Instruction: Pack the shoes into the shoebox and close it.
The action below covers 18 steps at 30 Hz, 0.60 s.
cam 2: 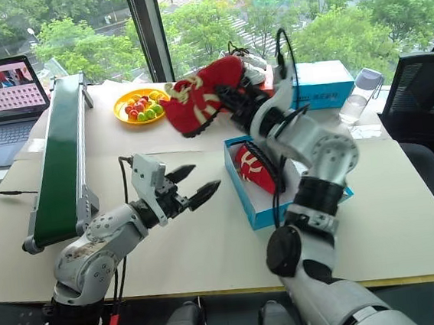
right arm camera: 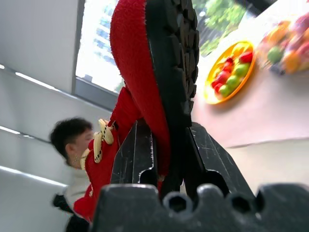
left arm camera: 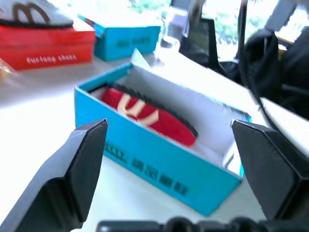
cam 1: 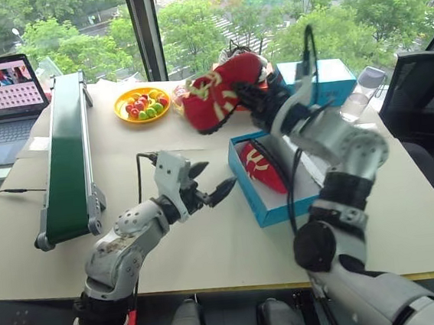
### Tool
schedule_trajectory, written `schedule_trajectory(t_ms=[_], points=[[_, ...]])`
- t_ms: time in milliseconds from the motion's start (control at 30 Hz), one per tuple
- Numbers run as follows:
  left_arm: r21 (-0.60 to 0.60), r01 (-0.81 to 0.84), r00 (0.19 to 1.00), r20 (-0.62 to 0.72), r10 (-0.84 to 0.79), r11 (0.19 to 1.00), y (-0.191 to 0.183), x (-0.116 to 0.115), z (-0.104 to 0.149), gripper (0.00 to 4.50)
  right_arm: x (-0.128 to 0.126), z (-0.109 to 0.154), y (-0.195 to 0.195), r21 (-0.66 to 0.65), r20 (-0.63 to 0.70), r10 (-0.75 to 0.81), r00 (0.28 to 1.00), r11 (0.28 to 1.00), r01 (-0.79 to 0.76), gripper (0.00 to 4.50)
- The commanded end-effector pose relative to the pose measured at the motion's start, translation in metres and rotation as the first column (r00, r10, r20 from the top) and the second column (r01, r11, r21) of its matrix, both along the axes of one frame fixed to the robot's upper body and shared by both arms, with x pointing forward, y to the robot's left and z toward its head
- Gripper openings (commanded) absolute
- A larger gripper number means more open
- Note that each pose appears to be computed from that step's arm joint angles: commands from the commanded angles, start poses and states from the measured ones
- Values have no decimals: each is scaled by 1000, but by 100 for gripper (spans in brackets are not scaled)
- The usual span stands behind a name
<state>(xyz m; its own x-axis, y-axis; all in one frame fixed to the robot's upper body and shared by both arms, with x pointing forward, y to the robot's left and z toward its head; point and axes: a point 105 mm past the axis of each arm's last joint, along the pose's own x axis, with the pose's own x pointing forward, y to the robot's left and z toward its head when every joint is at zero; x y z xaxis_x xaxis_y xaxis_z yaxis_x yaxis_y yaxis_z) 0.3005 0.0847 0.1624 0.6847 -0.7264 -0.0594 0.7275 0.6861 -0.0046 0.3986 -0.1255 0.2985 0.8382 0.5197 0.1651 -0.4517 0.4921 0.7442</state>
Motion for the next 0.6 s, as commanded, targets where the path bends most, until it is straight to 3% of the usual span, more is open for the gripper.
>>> schedule_trajectory(t_ms=[33,233,433,600], points=[[25,43,998,49,-44,999,0,-10,4,440,-4,10,-16,-323,76,-29,997,945,52,38],[57,116,992,51,-119,992,-6,-20,0,440,-14,-44,-27,-698,-78,69,995,709,-103,38],[106,203,978,25,-207,973,-5,-35,-6,440,-22,-96,-40,-840,-237,112,965,476,-261,38],[130,172,984,33,-178,976,3,-33,-6,440,-24,-104,-46,-886,-263,180,948,343,-311,38]])
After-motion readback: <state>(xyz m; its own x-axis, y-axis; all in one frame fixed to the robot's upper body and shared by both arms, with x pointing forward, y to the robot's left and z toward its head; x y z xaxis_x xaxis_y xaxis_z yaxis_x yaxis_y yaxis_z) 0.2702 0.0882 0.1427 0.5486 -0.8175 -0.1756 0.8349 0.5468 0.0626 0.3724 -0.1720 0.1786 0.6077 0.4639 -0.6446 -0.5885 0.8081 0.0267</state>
